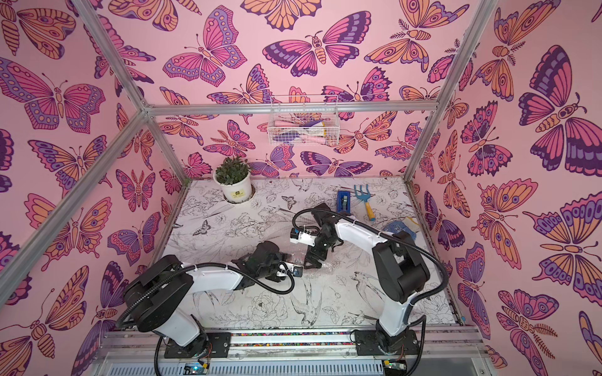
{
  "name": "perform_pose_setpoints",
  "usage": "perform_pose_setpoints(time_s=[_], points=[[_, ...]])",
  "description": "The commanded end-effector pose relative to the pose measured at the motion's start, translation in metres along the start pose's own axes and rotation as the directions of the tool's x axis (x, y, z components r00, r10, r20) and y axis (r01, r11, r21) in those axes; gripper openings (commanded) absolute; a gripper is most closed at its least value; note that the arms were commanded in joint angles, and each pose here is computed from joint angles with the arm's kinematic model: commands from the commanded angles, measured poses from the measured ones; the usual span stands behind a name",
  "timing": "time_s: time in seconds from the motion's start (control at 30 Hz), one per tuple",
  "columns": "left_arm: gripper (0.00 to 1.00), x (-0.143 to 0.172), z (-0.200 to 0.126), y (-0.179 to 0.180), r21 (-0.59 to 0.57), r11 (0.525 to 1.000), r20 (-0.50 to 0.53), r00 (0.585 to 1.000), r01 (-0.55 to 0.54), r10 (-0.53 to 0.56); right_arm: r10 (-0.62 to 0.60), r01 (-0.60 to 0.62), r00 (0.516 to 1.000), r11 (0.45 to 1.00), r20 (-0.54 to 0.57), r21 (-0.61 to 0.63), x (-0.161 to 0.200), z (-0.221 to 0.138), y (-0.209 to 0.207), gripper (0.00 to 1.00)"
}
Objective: Wrap wine bottles in bubble wrap
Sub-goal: Wrap the wine bottle in bubble wrap.
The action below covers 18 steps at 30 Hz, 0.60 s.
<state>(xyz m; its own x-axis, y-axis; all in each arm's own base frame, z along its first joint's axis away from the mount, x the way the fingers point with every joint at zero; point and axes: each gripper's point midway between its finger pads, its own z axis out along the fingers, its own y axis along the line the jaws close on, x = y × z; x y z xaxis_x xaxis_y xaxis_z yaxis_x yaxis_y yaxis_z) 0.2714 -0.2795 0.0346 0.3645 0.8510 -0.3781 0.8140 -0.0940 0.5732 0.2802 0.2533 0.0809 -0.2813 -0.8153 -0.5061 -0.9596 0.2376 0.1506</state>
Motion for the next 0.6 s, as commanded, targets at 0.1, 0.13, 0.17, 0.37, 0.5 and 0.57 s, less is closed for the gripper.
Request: perform_pose_setpoints(time_s=[0.1,0.13,0.17,0.37,0.5,0.57], points=[[0.34,0.042,-0.022,-0.064,0.343,0.913,-0.188,0.969,0.219,-0.162,-0.120,0.065,0.983,0.936,0.139,0.345,-0.006,-0.040,-0.021,0.99],[0.33,0.043,-0.024,-0.065,0.368,0.896,-0.195,0.963,0.248,-0.186,-0.151,0.088,0.977,0.925,0.147,0.370,-0.004,-0.042,-0.017,0.99],[0.33,0.043,-0.026,-0.066,0.397,0.875,-0.211,0.955,0.278,-0.207,-0.197,0.122,0.969,0.909,0.153,0.397,-0.003,-0.043,-0.011,0.99],[0.32,0.045,-0.035,-0.072,0.537,0.733,-0.304,0.906,0.417,-0.293,-0.475,0.374,0.877,0.765,0.068,0.525,0.006,-0.021,0.019,0.99],[0.31,0.045,-0.038,-0.075,0.614,0.607,-0.379,0.863,0.504,-0.333,-0.577,0.459,0.816,0.682,0.033,0.570,-0.012,-0.005,0.023,0.99],[0.30,0.047,-0.039,-0.076,0.640,0.568,-0.402,0.855,0.518,-0.326,-0.603,0.475,0.798,0.648,0.020,0.595,-0.020,0.001,0.017,0.99]])
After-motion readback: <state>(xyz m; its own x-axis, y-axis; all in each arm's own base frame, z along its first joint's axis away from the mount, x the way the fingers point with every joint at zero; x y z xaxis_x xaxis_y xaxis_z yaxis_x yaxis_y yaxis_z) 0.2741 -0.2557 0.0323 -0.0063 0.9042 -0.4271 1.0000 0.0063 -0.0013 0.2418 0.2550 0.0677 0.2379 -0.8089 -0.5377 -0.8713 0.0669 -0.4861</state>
